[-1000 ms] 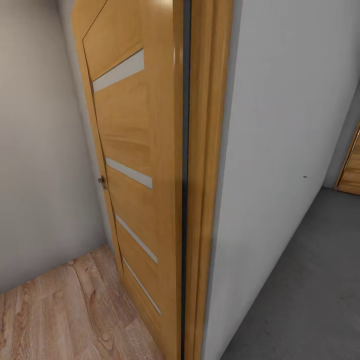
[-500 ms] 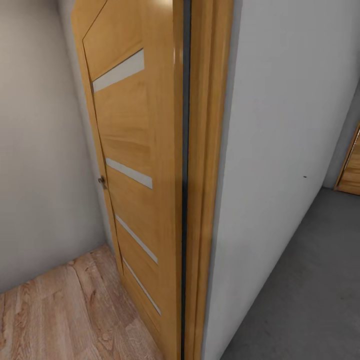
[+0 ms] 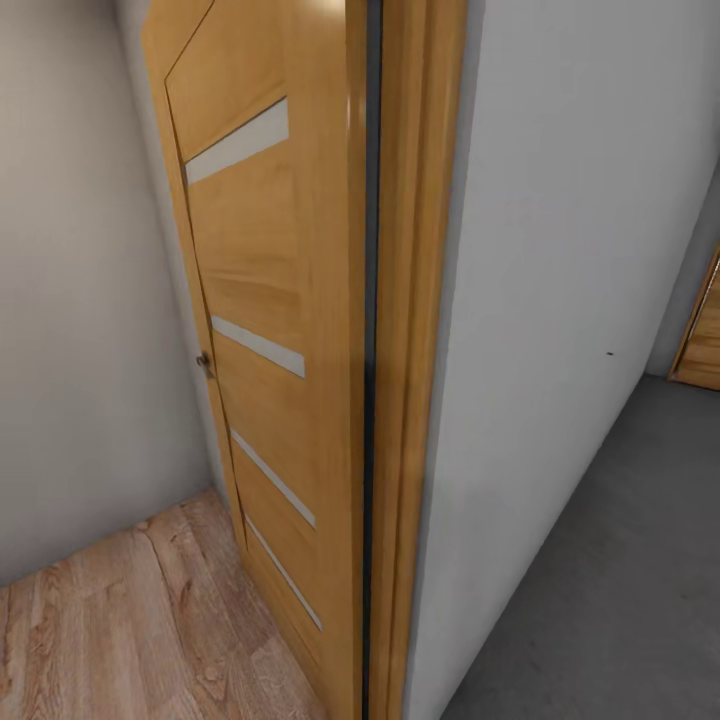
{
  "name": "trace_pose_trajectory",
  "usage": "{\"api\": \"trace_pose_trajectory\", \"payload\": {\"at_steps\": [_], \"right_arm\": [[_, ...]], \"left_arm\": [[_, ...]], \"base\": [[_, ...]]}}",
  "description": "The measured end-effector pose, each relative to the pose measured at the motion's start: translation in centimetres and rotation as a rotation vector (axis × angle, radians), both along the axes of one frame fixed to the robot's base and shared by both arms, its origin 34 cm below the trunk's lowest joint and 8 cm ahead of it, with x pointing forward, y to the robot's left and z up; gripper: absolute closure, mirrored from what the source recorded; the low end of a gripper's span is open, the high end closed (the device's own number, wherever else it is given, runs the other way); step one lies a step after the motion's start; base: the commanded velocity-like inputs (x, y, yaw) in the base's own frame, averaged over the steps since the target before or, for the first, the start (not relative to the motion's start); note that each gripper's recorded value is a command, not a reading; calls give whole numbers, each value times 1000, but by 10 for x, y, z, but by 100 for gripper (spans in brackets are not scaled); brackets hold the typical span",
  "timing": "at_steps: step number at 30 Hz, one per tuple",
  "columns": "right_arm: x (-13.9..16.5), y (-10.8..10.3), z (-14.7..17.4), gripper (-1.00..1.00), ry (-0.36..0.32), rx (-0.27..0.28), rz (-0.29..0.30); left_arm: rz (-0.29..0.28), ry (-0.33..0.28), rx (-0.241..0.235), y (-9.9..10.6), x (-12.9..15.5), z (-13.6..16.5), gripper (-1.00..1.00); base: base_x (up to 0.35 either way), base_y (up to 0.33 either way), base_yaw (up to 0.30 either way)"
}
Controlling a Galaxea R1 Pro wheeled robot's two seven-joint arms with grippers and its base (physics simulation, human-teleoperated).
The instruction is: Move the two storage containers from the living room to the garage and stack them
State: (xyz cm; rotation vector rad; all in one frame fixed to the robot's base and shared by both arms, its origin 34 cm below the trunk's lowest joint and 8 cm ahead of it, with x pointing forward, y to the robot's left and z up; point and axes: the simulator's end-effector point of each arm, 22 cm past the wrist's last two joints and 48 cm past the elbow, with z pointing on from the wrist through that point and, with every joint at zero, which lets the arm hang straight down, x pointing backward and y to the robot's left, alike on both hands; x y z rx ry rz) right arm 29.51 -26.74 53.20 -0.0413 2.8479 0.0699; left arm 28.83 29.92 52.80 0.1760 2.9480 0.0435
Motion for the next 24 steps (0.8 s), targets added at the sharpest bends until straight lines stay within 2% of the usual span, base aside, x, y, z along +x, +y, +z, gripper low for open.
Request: {"api": "trace_pose_trajectory", "payload": {"at_steps": [8, 24], "right_arm": [[0, 0, 0, -100, 0, -1, 0], [0, 0, 0, -100, 0, -1, 0]], "left_arm": [[-2, 1, 0, 0, -1, 0, -100], [-2, 1, 0, 0, -1, 0, -100]], "base": [[0, 0, 188], [0, 0, 280]]}}
